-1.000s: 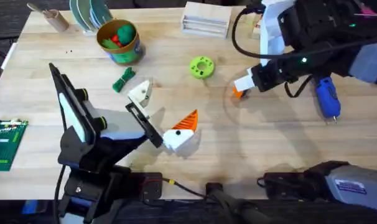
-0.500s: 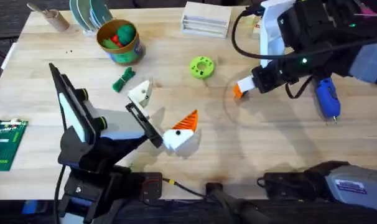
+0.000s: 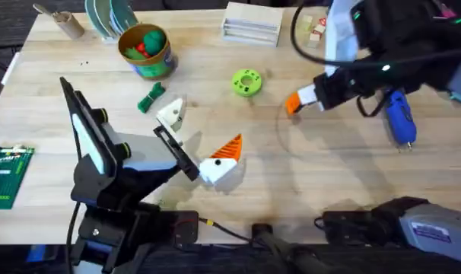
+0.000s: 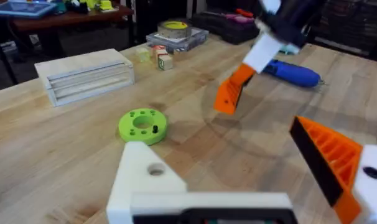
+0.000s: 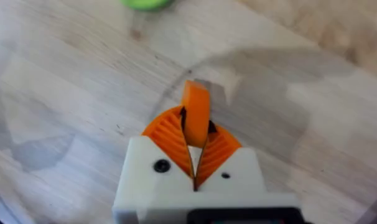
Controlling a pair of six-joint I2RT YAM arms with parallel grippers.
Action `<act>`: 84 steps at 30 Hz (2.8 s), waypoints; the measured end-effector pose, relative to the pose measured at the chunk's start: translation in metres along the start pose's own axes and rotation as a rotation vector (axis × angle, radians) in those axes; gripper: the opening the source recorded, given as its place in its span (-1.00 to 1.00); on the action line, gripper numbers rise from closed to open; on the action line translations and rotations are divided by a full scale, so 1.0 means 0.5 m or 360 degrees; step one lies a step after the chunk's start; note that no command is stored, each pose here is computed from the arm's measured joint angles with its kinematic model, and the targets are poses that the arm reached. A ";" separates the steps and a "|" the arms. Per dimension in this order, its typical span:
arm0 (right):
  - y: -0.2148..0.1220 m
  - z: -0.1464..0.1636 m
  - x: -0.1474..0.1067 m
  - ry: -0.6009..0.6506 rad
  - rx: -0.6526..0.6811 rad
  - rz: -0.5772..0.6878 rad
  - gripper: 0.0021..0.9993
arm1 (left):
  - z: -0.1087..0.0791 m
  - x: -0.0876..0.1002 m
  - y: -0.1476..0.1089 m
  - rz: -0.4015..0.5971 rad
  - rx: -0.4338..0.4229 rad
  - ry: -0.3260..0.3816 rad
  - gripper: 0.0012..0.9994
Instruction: Pick up the gripper from the table and insert it into the empty holder that is missing its gripper. Then pick up a screw, insert it into the mounting hole, and use the screwdriver to tighten it. Finally, clean up the table by picking up the vegetable and placing it into the bucket.
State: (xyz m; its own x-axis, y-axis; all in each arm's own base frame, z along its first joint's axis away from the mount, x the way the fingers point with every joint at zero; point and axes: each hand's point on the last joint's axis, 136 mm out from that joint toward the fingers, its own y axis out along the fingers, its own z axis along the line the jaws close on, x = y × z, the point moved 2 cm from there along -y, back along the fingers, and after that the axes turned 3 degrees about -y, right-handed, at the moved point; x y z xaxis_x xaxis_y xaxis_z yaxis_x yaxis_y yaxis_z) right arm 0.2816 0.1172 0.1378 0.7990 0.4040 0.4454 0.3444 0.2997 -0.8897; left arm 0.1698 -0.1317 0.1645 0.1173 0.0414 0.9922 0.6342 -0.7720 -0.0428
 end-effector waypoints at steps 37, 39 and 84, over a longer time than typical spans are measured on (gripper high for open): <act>-0.151 0.100 0.051 0.0689 0.0914 -0.0906 -0.98 | 0.000 0.000 0.000 0.0000 0.0000 0.0001 0.99; -0.144 0.111 0.066 0.0684 0.1004 -0.0890 -0.98 | 0.000 0.000 0.000 0.0000 0.0000 0.0001 0.99; 0.021 0.375 0.136 0.0304 0.2016 -0.0169 -0.98 | -0.029 0.002 -0.002 -0.0004 -0.0154 0.0020 0.99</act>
State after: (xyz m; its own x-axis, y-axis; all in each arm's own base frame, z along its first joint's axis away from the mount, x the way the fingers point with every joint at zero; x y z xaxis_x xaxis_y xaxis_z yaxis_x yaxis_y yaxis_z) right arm 0.2470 0.3100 0.1776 0.8905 0.2296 0.3929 -0.2119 0.9733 -0.0884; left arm 0.1582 -0.1402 0.1675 0.1058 0.0362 0.9937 0.5574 -0.8297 -0.0292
